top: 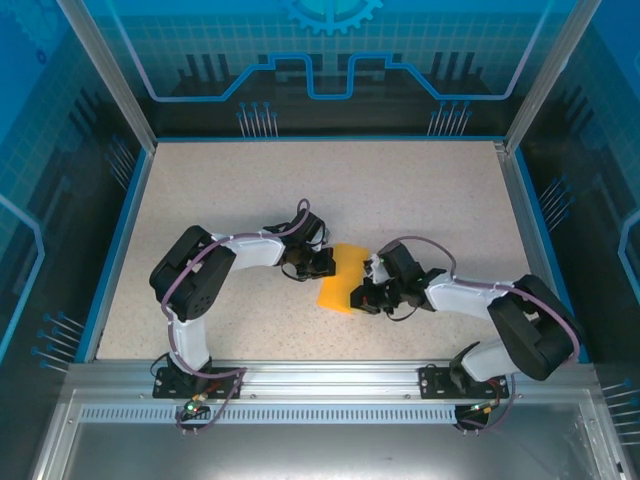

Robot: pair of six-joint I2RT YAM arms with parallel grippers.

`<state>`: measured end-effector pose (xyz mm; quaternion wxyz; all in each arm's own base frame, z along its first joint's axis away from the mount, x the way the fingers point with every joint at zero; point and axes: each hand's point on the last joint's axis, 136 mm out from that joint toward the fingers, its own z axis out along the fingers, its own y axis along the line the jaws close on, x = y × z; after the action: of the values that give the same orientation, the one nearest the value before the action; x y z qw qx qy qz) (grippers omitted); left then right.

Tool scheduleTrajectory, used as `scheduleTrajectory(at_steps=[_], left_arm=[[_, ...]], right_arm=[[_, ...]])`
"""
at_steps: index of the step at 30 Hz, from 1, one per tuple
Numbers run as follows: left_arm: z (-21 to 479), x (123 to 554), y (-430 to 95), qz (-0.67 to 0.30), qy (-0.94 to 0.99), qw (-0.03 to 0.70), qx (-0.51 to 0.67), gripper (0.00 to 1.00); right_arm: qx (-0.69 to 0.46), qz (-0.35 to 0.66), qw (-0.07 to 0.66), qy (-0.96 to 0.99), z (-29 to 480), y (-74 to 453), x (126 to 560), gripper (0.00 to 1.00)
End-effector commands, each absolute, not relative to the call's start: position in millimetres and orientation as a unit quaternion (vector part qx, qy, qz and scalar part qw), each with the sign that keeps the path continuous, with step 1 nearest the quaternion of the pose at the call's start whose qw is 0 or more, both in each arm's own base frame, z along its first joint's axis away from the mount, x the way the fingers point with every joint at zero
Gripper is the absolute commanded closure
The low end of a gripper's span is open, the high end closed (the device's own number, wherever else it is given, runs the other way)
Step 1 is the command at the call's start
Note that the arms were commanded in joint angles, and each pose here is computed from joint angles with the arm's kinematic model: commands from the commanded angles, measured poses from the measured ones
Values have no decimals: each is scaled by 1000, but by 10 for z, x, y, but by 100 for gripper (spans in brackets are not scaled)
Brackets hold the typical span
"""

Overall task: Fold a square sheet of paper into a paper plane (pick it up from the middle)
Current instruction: Fold the square sheet of paper in half at the center of the table, then fold the triangle a second time at the center of the table.

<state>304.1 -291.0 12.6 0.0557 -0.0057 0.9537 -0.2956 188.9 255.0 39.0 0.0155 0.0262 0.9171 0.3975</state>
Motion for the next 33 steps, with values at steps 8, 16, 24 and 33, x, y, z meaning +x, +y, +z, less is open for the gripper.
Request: scheduleTrajectory(at_steps=[8, 16, 24, 33], left_arm=[[-208, 2771, -2669, -232, 972, 10, -16, 100], [-131, 2807, -2706, -240, 971, 14, -17, 100], [331, 2938, -2909, -298, 954, 41, -18, 98], [719, 3014, -2862, -308, 947, 88, -30, 80]], right_arm=[[40, 390, 3, 920, 77, 2570, 1848, 96], [49, 369, -20, 928, -80, 2386, 1740, 99], [85, 293, 53, 951, 217, 1922, 2225, 77], [86, 315, 73, 942, 339, 2041, 2851, 66]])
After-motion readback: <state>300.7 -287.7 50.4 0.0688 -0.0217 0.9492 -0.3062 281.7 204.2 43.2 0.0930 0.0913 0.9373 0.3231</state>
